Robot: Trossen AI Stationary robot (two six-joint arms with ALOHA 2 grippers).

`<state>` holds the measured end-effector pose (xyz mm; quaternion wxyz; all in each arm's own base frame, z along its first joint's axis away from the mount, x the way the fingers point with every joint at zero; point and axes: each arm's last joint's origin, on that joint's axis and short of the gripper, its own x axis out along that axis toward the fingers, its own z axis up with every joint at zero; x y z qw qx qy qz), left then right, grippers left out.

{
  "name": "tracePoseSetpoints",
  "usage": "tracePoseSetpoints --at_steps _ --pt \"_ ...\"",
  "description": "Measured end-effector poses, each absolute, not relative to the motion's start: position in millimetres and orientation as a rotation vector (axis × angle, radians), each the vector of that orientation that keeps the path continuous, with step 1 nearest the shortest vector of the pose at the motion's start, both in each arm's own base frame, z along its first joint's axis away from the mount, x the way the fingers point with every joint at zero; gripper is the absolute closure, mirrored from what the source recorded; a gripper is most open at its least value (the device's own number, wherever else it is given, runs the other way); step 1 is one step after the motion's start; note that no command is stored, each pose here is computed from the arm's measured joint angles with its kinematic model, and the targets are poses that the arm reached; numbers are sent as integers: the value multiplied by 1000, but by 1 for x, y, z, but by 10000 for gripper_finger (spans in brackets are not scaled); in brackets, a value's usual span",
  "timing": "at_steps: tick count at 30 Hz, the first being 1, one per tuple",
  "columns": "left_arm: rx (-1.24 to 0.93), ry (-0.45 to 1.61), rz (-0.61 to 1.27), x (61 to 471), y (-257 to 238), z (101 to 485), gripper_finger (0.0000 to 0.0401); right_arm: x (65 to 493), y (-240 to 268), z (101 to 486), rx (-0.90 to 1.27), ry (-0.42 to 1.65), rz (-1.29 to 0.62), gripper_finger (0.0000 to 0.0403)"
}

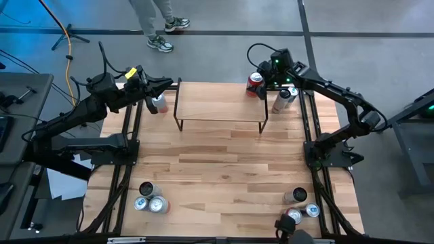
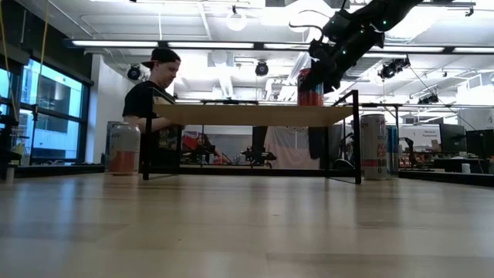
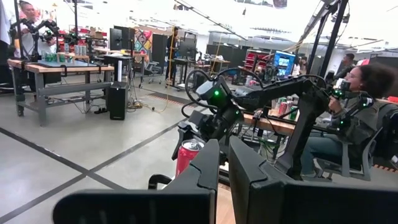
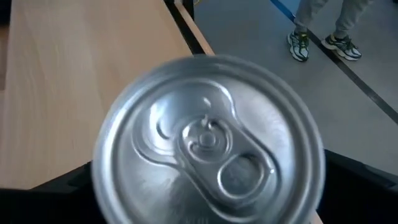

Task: Place canned beverage on shelf
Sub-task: Put the top red soda can on the shelf

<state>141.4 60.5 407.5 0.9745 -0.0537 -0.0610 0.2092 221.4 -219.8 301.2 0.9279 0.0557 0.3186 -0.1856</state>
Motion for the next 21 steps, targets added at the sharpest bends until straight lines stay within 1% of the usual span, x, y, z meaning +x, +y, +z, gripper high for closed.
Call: tracePoseSetpoints --at_steps 5,14,21 --pt "-107 -123 422 141 61 407 401 220 -217 313 118 677 -339 17" --pt "-56 -112 425 141 61 408 401 209 -208 340 114 810 -277 18" --pt "-55 -112 425 141 60 408 401 201 -209 363 96 811 -294 18"
